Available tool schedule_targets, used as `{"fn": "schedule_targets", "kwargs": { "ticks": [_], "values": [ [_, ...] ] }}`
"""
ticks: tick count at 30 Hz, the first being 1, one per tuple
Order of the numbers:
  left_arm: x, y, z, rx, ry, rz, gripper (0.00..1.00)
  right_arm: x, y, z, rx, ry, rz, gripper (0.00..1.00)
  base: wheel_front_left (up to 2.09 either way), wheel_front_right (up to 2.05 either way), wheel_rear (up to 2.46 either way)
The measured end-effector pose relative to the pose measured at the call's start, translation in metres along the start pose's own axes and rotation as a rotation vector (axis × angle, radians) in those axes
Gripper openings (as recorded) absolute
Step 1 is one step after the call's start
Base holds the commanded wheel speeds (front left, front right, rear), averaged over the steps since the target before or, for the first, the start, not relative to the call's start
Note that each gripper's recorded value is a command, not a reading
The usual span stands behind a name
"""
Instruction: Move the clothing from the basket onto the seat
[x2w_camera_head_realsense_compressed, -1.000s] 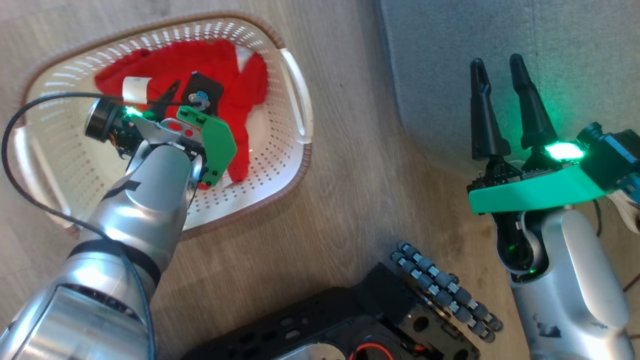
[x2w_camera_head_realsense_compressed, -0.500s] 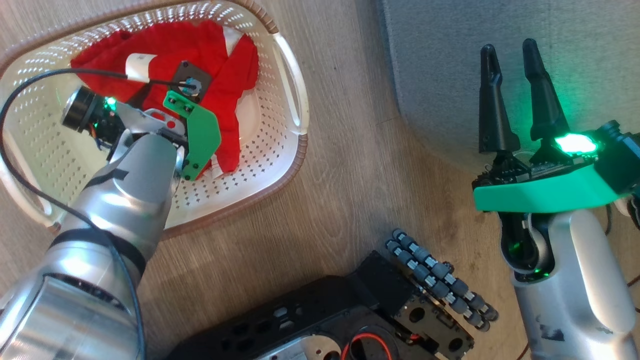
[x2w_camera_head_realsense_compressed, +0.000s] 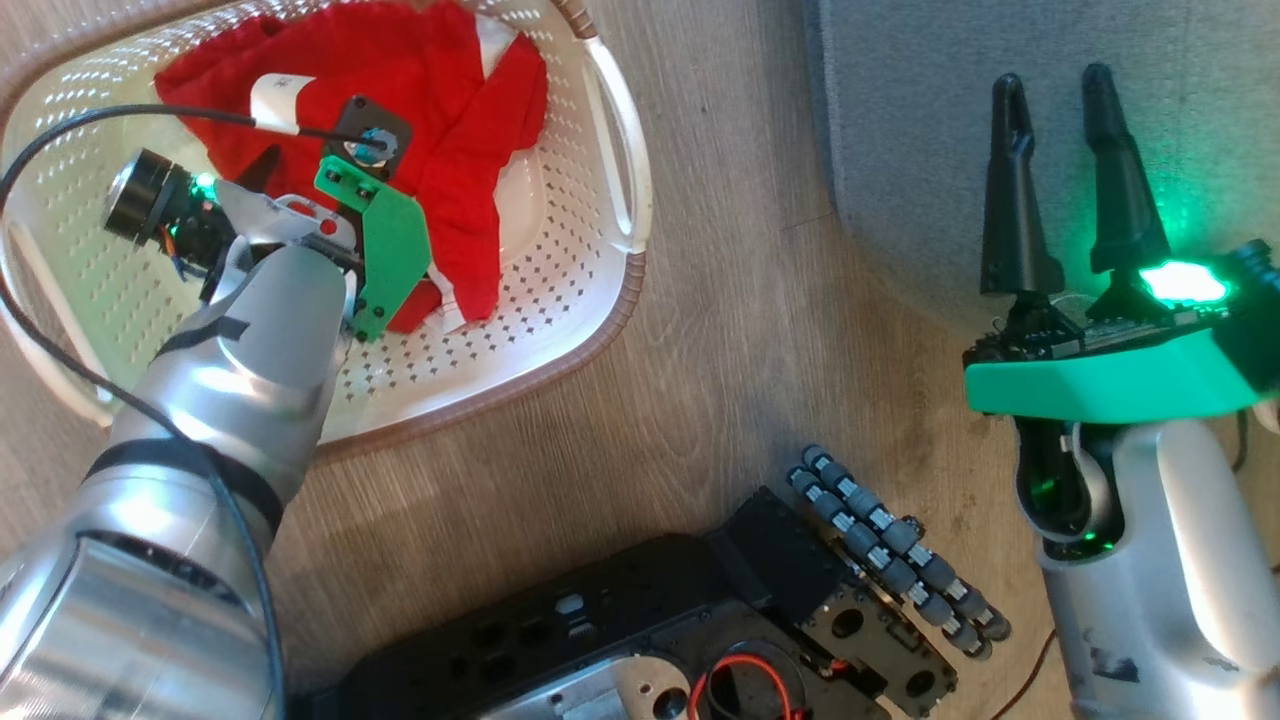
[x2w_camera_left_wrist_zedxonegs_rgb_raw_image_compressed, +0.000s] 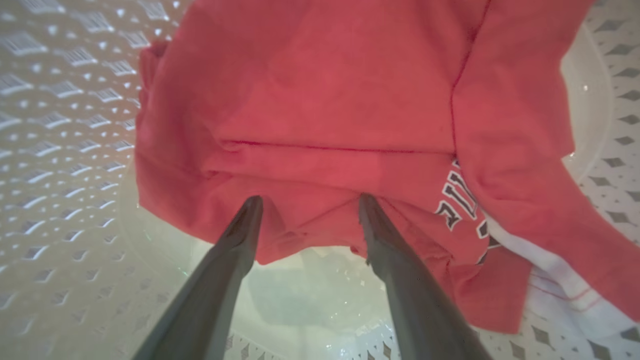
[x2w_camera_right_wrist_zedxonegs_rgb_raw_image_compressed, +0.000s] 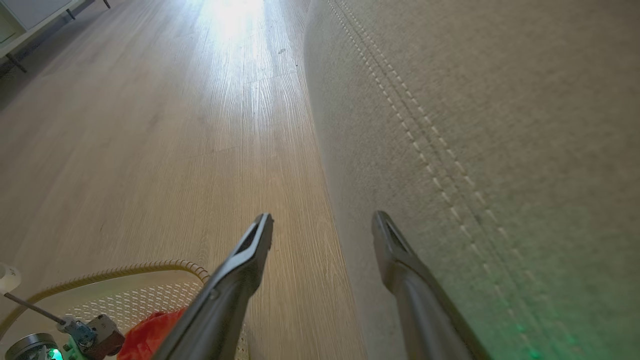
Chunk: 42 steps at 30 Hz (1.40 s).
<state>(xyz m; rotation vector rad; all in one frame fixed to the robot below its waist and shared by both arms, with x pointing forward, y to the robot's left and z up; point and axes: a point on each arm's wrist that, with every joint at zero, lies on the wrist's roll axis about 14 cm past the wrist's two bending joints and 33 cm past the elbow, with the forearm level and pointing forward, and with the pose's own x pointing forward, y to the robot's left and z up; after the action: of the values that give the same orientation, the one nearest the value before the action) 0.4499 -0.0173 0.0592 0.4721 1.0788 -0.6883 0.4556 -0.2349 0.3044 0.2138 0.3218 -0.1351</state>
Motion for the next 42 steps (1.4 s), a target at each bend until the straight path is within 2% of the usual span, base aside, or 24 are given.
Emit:
{"fn": "schedule_targets", "kwargs": {
  "ticks": [12, 22, 31, 32, 33, 34, 42],
  "values": [
    [0.006, 0.007, 0.001, 0.01, -0.008, 0.009, 1.0, 0.007, -0.002, 0.0, -0.01, -0.017, -0.002, 1.0, 0.0, 0.0, 0.0],
    [0.008, 0.0, 0.002, 0.014, -0.017, -0.006, 1.0, 0.009, -0.002, 0.0, -0.012, -0.022, -0.003, 1.0, 0.0, 0.0, 0.0],
    [0.008, -0.006, -0.006, 0.022, 0.041, -0.035, 1.0, 0.01, -0.001, 0.001, -0.021, -0.027, 0.003, 1.0, 0.0, 0.0, 0.0],
    [0.008, -0.006, -0.006, 0.017, 0.041, -0.041, 0.84, 0.01, -0.001, 0.001, -0.021, -0.028, 0.003, 1.0, 0.0, 0.0, 0.0],
    [0.008, -0.007, -0.004, 0.011, 0.038, -0.046, 0.16, 0.01, -0.001, 0.001, -0.021, -0.028, 0.004, 1.0, 0.0, 0.0, 0.0],
    [0.008, -0.007, -0.002, 0.002, 0.026, -0.052, 0.0, 0.01, -0.001, 0.002, -0.021, -0.029, 0.004, 1.0, 0.0, 0.0, 0.0],
    [0.008, -0.005, 0.002, -0.013, 0.025, -0.059, 0.0, 0.012, 0.002, 0.002, -0.025, -0.034, 0.012, 1.0, 0.0, 0.0, 0.0]
  ]
}}
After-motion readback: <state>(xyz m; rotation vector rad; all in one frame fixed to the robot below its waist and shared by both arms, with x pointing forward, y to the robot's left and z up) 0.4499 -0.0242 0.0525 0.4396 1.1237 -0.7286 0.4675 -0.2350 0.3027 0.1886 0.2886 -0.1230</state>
